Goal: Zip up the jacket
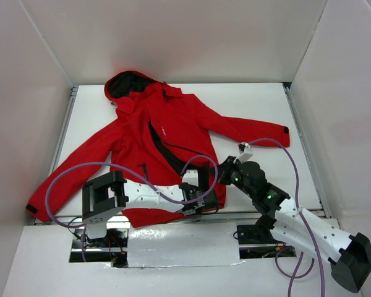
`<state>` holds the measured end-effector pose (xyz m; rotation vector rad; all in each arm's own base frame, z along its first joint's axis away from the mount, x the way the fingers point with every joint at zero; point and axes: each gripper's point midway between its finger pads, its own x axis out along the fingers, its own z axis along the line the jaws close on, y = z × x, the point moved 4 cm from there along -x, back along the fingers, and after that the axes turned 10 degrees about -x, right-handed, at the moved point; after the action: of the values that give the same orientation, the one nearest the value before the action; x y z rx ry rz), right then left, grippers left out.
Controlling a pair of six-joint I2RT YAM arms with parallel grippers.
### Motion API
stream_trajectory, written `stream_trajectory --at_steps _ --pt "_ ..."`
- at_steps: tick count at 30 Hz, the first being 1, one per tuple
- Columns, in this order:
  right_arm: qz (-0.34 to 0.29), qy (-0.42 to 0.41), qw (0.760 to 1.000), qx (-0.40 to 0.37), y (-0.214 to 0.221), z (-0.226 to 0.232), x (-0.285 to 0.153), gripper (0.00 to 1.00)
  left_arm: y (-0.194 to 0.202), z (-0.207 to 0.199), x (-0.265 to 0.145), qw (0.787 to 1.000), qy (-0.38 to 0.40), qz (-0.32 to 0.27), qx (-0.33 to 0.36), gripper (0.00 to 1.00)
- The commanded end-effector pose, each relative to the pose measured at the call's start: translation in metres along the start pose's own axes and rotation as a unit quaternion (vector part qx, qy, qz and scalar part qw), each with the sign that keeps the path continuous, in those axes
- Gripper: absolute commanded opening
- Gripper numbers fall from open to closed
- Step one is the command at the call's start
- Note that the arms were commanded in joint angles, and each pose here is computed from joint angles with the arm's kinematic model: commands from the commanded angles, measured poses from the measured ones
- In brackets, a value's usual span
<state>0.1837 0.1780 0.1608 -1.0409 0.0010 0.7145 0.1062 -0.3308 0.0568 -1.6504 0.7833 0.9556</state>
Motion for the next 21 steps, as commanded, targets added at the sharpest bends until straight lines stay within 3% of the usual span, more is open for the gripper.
stream_trajectory --at_steps 1,21 --pt "-0.022 -0.012 1.000 -0.004 -0.010 0.005 0.000 0.00 -0.012 0.002 -0.017 1.000 0.002 -0.017 0.001 0.22" --pt "-0.020 -0.013 1.000 -0.005 -0.009 0.005 0.001 0.00 -0.018 0.003 -0.026 1.000 0.015 -0.026 -0.001 0.29"
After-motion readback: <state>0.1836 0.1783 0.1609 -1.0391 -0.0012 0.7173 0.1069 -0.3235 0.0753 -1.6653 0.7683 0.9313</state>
